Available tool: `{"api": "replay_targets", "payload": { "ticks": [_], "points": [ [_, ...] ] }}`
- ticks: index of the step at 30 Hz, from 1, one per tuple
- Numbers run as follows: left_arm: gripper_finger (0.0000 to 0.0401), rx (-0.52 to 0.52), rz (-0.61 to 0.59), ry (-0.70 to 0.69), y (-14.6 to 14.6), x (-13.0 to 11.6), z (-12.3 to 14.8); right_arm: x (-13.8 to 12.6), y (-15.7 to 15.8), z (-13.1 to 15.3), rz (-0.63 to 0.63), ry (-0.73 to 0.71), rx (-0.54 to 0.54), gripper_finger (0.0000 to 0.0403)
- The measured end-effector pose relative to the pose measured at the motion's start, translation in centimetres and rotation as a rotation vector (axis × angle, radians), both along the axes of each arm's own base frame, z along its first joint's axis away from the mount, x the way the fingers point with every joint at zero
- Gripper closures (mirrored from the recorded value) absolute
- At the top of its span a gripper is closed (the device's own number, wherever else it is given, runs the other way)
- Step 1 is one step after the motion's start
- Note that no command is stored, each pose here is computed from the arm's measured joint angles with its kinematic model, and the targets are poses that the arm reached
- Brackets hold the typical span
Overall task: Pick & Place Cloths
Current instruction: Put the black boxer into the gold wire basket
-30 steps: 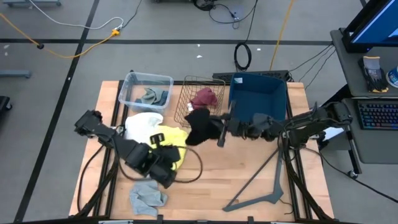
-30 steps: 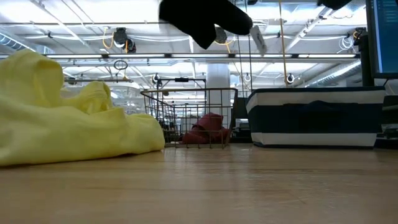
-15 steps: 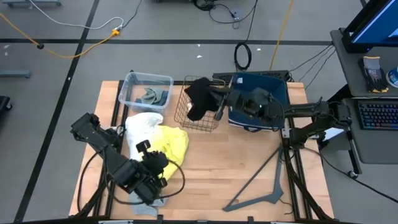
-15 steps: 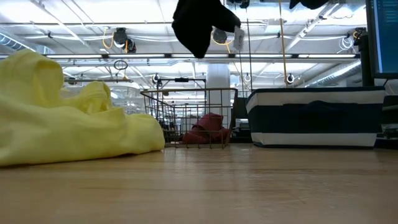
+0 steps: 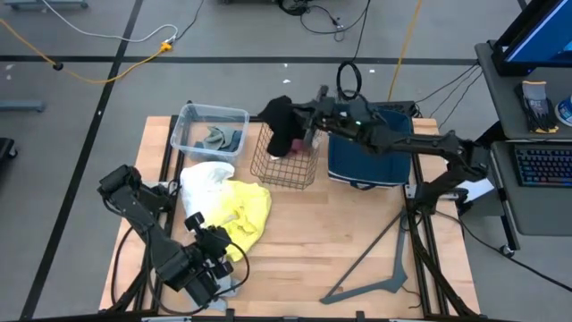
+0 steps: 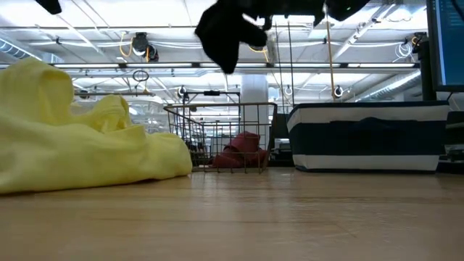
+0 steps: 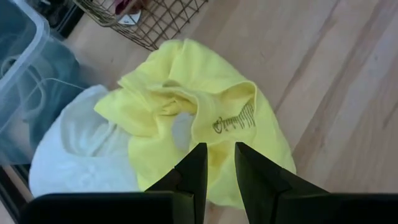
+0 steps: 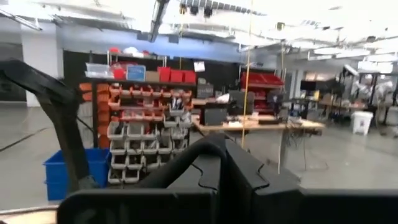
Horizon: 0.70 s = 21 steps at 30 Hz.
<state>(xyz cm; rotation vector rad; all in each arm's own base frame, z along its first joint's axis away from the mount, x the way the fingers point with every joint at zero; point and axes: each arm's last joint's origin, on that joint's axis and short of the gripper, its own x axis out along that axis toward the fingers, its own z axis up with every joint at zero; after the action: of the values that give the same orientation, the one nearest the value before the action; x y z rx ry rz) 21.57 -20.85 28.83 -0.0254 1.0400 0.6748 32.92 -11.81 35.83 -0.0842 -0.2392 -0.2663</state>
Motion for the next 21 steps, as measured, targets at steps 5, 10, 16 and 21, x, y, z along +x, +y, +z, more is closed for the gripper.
{"api": "replay_targets", "payload": {
  "ticks": [5, 10, 16, 21],
  "points": [
    [0.0316, -0.018, 0.0, -0.006, -0.7, -0.7, -0.2, 1.4, -2.4, -2.1, -0.025, 0.08, 0.063, 0.0403],
    [0.0316, -0.025, -0.016, -0.026, -1.4, -1.5, -0.2, 2.2, -4.5, -5.3, -0.066, 0.204, 0.148, 0.0403],
    [0.0316, -0.036, -0.007, -0.072, -2.1, -2.2, -0.1, 3.2, -5.7, -9.0, -0.086, 0.34, 0.193, 0.0403],
    [0.0316, -0.049, -0.001, -0.087, -2.4, -2.6, -0.1, 3.7, -6.4, -11.4, -0.126, 0.439, 0.186, 0.0403]
  ]
}}
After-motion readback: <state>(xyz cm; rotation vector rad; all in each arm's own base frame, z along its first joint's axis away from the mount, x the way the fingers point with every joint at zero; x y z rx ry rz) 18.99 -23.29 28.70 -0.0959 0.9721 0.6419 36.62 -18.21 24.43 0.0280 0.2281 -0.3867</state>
